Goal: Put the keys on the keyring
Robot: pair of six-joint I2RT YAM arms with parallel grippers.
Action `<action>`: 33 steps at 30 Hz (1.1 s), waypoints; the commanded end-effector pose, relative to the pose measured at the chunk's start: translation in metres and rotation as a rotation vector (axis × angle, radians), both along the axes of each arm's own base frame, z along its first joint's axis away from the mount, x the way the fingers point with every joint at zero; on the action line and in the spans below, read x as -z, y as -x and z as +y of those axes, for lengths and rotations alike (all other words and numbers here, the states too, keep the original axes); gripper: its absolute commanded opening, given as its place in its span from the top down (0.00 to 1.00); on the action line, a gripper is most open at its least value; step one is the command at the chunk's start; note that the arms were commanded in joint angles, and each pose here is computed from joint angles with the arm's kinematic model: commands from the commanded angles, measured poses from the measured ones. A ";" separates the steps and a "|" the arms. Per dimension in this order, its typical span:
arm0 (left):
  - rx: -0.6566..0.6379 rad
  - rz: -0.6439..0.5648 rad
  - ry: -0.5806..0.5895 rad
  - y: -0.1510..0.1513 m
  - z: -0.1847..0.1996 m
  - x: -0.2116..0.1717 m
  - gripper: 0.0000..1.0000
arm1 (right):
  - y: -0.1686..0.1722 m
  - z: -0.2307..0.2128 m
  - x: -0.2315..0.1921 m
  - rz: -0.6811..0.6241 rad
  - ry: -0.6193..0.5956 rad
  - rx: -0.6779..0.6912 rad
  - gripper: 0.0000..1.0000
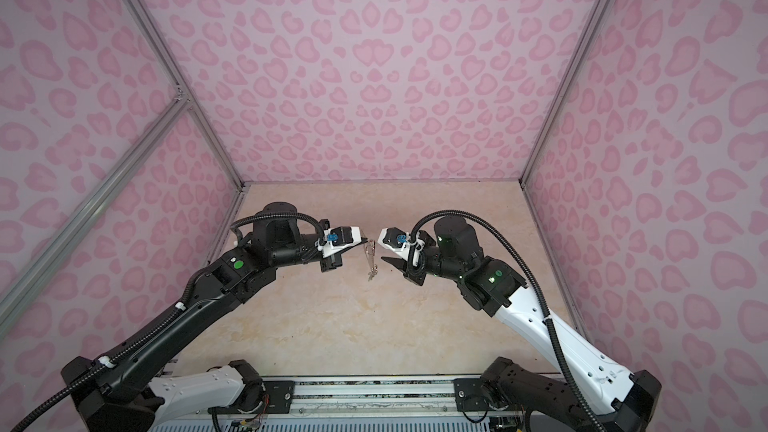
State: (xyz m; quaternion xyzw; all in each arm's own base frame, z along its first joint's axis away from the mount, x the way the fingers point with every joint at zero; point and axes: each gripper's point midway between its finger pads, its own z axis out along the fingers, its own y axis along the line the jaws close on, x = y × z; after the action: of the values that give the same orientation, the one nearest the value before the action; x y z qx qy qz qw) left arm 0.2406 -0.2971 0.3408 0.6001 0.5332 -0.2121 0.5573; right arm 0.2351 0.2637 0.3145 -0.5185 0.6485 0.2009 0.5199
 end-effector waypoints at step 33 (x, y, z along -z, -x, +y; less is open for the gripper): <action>0.037 -0.001 0.094 0.005 -0.004 -0.016 0.97 | -0.001 0.018 -0.024 -0.003 -0.063 -0.054 0.78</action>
State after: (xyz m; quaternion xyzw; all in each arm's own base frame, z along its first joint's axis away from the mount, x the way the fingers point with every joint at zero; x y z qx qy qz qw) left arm 0.2348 -0.3005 0.3480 0.5861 0.5215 -0.2482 0.5683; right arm 0.2374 0.2799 0.3349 -0.5216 0.6298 0.2268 0.5289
